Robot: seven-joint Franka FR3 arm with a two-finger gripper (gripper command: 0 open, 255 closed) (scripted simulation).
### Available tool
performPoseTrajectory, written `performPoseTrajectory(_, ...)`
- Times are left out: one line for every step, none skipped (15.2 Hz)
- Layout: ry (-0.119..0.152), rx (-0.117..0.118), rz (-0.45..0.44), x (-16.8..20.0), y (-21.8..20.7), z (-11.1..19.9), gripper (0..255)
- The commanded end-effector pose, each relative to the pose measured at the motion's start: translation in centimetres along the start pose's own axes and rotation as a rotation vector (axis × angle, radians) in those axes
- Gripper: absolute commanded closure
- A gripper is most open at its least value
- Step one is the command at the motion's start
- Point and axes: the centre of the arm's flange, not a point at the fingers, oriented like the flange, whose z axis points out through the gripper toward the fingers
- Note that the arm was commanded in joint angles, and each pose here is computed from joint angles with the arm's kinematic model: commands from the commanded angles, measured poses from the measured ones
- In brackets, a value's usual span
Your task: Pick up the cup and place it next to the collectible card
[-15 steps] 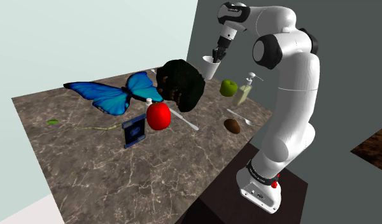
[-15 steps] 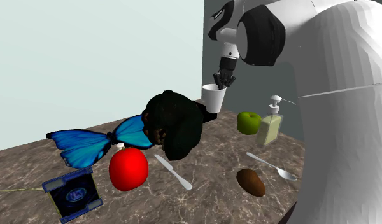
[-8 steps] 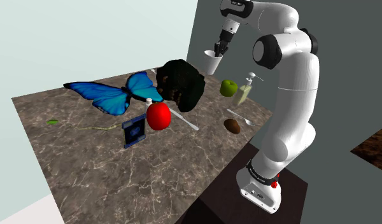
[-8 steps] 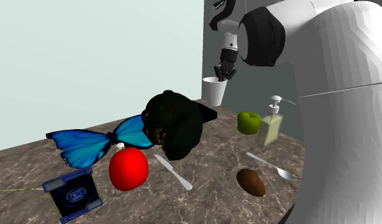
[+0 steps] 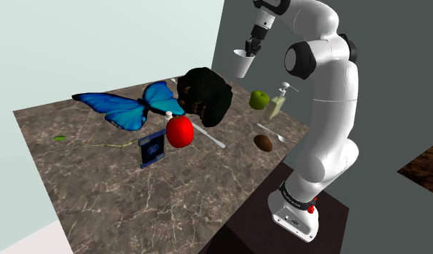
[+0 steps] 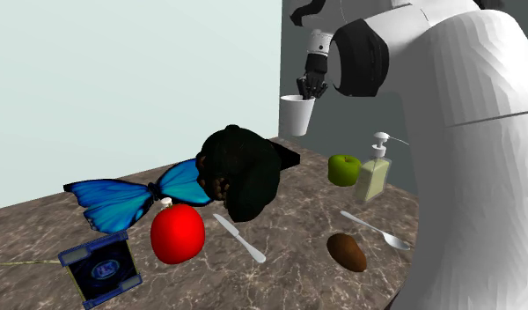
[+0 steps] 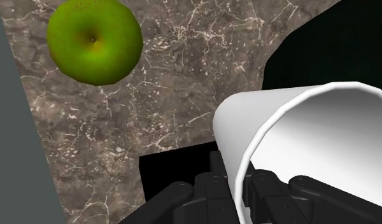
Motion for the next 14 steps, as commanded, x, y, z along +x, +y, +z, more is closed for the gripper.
performPoseTrajectory(0.000,0.000,0.000,-0.1,-0.3,-1.1,255)
performPoseTrajectory(0.000,0.000,0.000,-0.1,-0.3,-1.5,255)
performPoseTrajectory(0.000,0.000,0.000,-0.4,-1.6,-1.2,255)
performPoseTrajectory(0.000,0.000,0.000,-0.8,-2.8,-0.9,255)
performPoseTrajectory(0.000,0.000,0.000,-1.2,-4.0,-0.7,255)
performPoseTrajectory(0.000,0.000,0.000,-1.5,-5.3,-0.4,255)
performPoseTrajectory(0.000,0.000,0.000,-1.9,-6.5,-0.1,255)
performPoseTrajectory(0.000,0.000,0.000,-2.3,-7.8,0.1,255)
performPoseTrajectory(0.000,0.000,0.000,-2.7,-9.0,0.4,255)
performPoseTrajectory(0.000,0.000,0.000,-3.0,-10.2,0.7,255)
performPoseTrajectory(0.000,0.000,0.000,-3.4,-11.5,0.9,255)
performPoseTrajectory(0.000,0.000,0.000,-3.8,-12.7,1.2,255)
performPoseTrajectory(0.000,0.000,0.000,-4.1,-14.0,1.5,255)
performPoseTrajectory(0.000,0.000,0.000,-4.5,-15.2,1.7,255)
